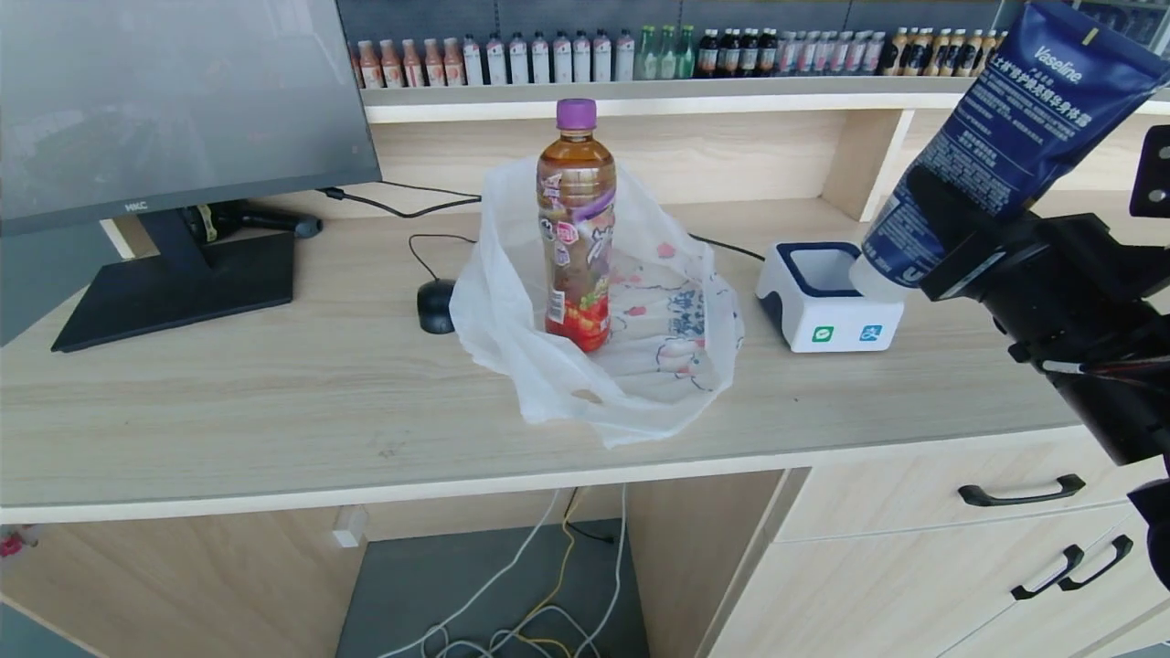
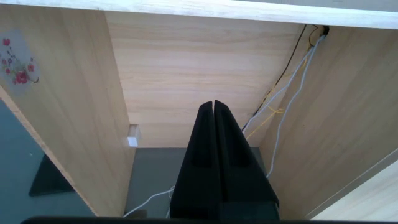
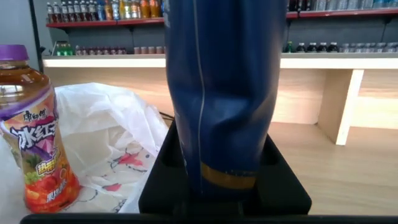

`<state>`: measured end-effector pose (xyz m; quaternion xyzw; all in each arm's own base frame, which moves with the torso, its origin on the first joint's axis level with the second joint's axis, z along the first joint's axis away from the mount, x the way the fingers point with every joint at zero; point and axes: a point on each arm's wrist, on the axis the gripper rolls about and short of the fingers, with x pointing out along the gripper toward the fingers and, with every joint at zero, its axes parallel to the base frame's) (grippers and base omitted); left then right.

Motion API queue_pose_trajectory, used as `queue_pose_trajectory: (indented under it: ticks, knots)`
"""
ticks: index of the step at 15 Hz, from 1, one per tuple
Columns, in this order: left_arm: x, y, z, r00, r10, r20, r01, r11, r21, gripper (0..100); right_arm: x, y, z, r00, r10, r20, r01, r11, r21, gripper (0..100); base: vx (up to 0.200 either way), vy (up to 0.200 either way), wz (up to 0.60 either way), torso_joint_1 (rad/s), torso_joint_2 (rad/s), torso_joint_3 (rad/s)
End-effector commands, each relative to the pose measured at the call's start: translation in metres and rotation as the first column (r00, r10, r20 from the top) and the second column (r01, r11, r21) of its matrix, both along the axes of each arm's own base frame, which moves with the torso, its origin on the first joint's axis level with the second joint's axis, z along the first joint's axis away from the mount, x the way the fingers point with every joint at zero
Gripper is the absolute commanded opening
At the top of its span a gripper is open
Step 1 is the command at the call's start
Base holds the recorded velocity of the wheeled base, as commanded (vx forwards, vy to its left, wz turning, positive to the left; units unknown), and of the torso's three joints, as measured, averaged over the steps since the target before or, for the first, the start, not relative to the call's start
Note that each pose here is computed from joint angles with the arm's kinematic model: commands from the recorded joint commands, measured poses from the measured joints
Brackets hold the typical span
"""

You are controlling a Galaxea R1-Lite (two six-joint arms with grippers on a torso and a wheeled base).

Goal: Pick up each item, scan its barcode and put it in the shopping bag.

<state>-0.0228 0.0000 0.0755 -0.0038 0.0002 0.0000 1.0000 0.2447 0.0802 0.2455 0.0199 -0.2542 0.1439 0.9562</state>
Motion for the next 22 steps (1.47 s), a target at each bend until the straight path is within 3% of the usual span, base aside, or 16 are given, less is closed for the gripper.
queue_pose_trajectory:
  ticks: [1, 4, 11, 22]
  knots:
    - [0.0, 0.0, 0.0, 1.0, 0.0, 0.0, 0.0, 1.0, 0.0, 0, 0.0, 0.0, -0.001, 1.0, 0.001, -0.005, -0.001, 1.0, -0.002, 0, 0.0, 0.2, 0.0, -0.002, 0.01, -0.002]
    - [0.0, 0.0, 0.0, 1.0, 0.0, 0.0, 0.0, 1.0, 0.003, 0, -0.001, 0.0, -0.004, 1.0, 0.001, -0.015, -0.002, 1.0, -0.004, 0, 0.0, 0.2, 0.0, 0.001, 0.0, 0.004]
    - [0.0, 0.0, 0.0, 1.0, 0.0, 0.0, 0.0, 1.0, 0.006, 0, 0.008, 0.003, -0.013, 0.999, 0.002, -0.047, -0.003, 1.0, -0.017, 0, 0.0, 0.0, 0.0, 0.0, 0.0, 0.0]
    - [0.0, 0.0, 0.0, 1.0, 0.0, 0.0, 0.0, 1.0, 0.006, 0, 0.075, 0.034, -0.038, 0.996, 0.038, -0.084, -0.042, 0.998, -0.046, 0, 0.0, 0.0, 0.0, 0.0, 0.0, 0.0]
